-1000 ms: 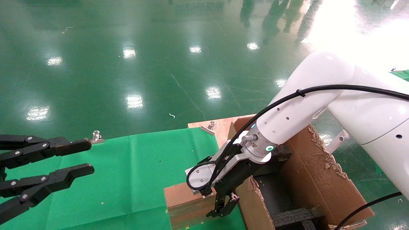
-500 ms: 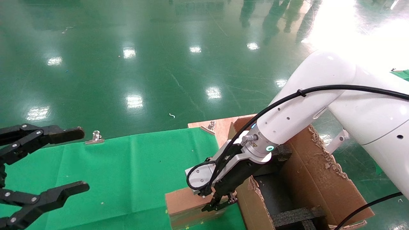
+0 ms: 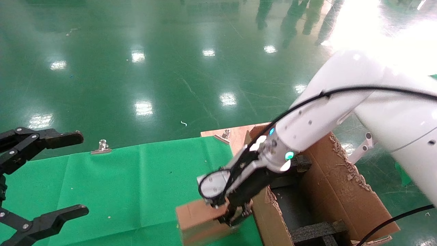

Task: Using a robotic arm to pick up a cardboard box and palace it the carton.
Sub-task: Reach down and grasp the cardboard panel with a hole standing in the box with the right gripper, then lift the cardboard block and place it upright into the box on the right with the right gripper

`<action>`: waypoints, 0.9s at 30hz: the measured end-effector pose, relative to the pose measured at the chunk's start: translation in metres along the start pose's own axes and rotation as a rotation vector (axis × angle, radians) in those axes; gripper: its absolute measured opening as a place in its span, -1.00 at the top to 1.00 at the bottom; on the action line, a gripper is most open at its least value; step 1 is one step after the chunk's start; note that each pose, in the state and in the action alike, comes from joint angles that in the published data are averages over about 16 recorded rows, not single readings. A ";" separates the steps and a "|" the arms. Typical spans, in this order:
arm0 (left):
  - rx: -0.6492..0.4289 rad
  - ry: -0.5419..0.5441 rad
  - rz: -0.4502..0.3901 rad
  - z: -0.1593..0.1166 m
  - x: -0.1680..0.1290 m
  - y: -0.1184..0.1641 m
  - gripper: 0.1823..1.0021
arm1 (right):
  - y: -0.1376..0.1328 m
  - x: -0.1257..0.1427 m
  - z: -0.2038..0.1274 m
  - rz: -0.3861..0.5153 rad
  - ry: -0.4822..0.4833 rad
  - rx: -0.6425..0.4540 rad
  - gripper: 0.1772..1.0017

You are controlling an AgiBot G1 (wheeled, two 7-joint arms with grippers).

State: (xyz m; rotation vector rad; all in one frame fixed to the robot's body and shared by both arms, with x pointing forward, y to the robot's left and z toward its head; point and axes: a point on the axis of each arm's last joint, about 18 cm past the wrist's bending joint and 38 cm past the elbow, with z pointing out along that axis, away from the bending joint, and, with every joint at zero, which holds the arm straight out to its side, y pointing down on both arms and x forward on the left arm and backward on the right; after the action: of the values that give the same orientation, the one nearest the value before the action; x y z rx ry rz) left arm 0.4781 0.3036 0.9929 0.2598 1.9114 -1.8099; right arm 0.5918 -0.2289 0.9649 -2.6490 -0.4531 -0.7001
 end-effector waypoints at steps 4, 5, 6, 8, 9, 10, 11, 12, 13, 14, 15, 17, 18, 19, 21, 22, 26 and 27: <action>0.000 0.000 0.000 0.000 0.000 0.000 -0.89 | -0.009 0.013 -0.028 -0.012 0.049 0.015 0.45; 0.000 0.000 0.000 0.000 0.000 0.000 -0.91 | -0.012 0.017 -0.036 -0.016 0.064 0.020 0.45; 0.000 0.000 0.000 0.000 0.000 0.000 -0.93 | -0.015 0.021 -0.045 -0.021 0.080 0.023 0.45; 0.000 0.000 0.000 0.000 0.000 0.000 -0.95 | -0.021 0.029 -0.064 -0.034 0.113 0.029 0.45; 0.000 0.000 0.000 0.000 0.000 0.000 -0.96 | -0.024 0.033 -0.073 -0.041 0.129 0.031 0.46; 0.000 0.000 0.000 0.000 0.000 0.000 -0.97 | -0.027 0.036 -0.083 -0.049 0.145 0.034 0.46; 0.000 0.000 0.000 0.000 0.000 0.000 -0.98 | -0.030 0.040 -0.092 -0.056 0.160 0.037 0.46; 0.000 0.000 0.000 0.000 0.000 0.000 -0.98 | -0.033 0.043 -0.101 -0.064 0.174 0.040 0.46; 0.000 0.000 0.000 0.000 0.000 0.000 -0.99 | -0.035 0.045 -0.109 -0.071 0.187 0.042 0.46; 0.000 0.000 0.000 0.000 0.000 0.000 -0.99 | -0.038 0.048 -0.116 -0.078 0.199 0.044 0.46; 0.000 0.000 0.000 0.000 0.000 0.000 -0.99 | -0.040 0.050 -0.123 -0.085 0.209 0.047 0.46; 0.000 0.000 0.000 0.000 0.000 0.000 -1.00 | -0.043 0.054 -0.136 -0.096 0.228 0.051 0.46; 0.000 0.000 0.000 0.000 0.000 0.000 -1.00 | -0.044 0.055 -0.141 -0.100 0.235 0.054 0.47; 0.000 0.000 0.000 0.000 0.000 0.000 -1.00 | -0.045 0.056 -0.145 -0.104 0.241 0.056 0.47; 0.000 0.000 0.000 0.000 0.000 0.000 -1.00 | -0.046 0.058 -0.152 -0.109 0.250 0.060 0.47; 0.000 0.000 0.000 0.000 0.000 0.000 -1.00 | -0.046 0.059 -0.155 -0.110 0.253 0.062 0.47; 0.000 0.000 0.000 0.000 0.000 0.000 -1.00 | -0.039 0.058 -0.165 -0.101 0.260 0.063 0.47; 0.000 0.000 0.000 0.000 0.000 0.000 -1.00 | -0.037 0.057 -0.167 -0.095 0.261 0.060 0.47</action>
State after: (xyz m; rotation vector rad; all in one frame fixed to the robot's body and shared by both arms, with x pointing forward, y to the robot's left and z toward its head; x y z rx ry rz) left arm 0.4781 0.3036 0.9929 0.2598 1.9114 -1.8099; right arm 0.5565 -0.2547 1.1395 -2.4469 -0.5188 -1.0291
